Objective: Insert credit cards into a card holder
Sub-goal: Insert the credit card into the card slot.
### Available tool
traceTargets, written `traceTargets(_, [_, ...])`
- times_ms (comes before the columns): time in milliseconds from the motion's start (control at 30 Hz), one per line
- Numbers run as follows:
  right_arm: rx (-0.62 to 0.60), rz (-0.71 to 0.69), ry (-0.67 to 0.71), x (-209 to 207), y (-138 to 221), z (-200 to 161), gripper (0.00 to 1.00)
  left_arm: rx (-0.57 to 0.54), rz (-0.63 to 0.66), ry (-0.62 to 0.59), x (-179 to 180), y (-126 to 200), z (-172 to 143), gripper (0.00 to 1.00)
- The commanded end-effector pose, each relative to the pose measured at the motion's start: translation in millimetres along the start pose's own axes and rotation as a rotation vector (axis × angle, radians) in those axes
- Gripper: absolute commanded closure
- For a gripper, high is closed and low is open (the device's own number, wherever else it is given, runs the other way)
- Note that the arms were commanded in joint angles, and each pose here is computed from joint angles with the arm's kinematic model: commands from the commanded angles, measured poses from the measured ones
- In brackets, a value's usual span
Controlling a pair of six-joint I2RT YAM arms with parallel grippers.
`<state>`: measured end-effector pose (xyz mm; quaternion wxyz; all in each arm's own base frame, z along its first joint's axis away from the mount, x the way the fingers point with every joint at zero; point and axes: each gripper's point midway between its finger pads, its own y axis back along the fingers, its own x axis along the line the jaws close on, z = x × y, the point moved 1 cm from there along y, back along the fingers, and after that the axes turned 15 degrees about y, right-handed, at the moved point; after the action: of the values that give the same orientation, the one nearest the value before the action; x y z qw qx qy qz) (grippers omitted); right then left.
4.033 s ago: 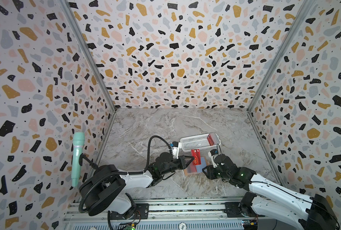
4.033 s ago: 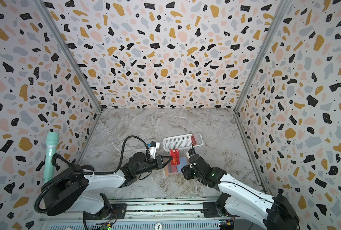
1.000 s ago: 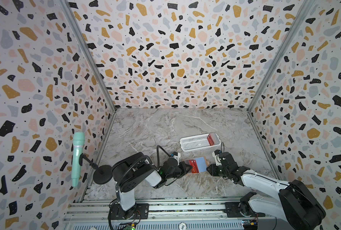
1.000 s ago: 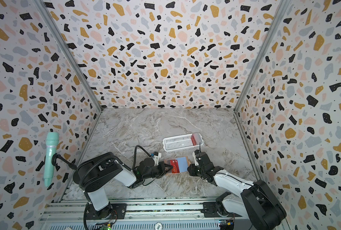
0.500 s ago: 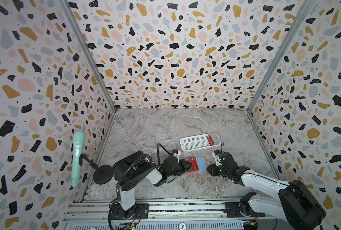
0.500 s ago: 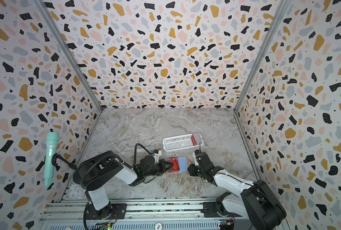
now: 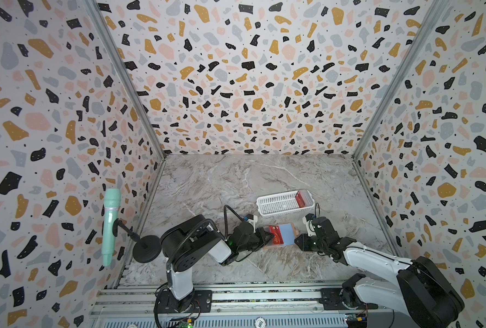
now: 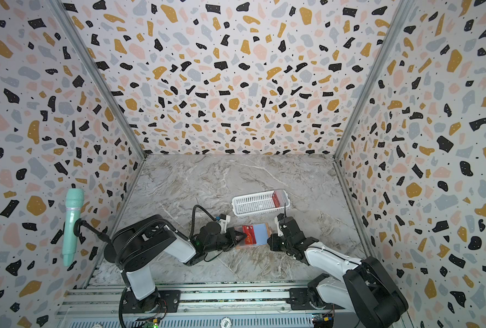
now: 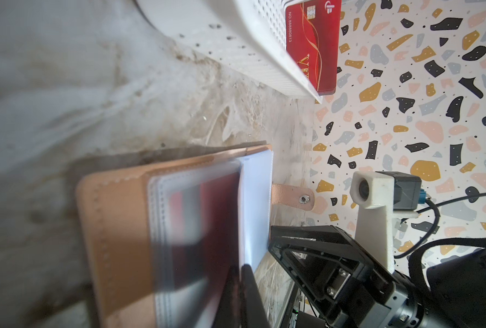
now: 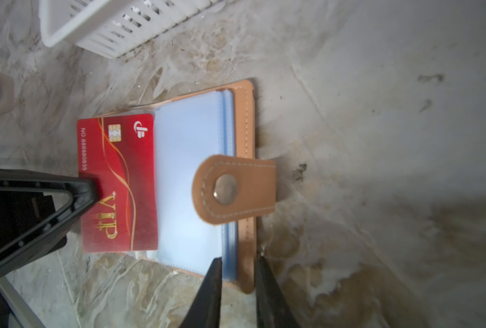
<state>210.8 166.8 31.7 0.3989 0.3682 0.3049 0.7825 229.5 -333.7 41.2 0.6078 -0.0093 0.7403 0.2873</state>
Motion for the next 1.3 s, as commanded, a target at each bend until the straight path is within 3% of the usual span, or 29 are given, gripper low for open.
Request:
traceTargets(0, [0.072,-0.029,-0.006,-7.5,-2.3,-21.2,0.76,0.001,0.018,-0.035,-1.5,2.0,3.8,1.00])
traceTargets(933, [0.073,-0.020,0.002,-1.7,-5.3,-23.6,0.77,0.059,0.042,-0.070,0.6,-10.1,-0.8,1.00])
traceTargets(1133, [0.066,-0.005,0.012,4.4,-5.2,-20.8,0.77,0.042,0.112,-0.088,7.3,-11.1,3.3,0.90])
traceTargets(1267, [0.052,0.008,0.009,9.4,-5.1,-18.3,0.77,0.011,0.261,-0.160,18.6,-7.3,11.2,0.79])
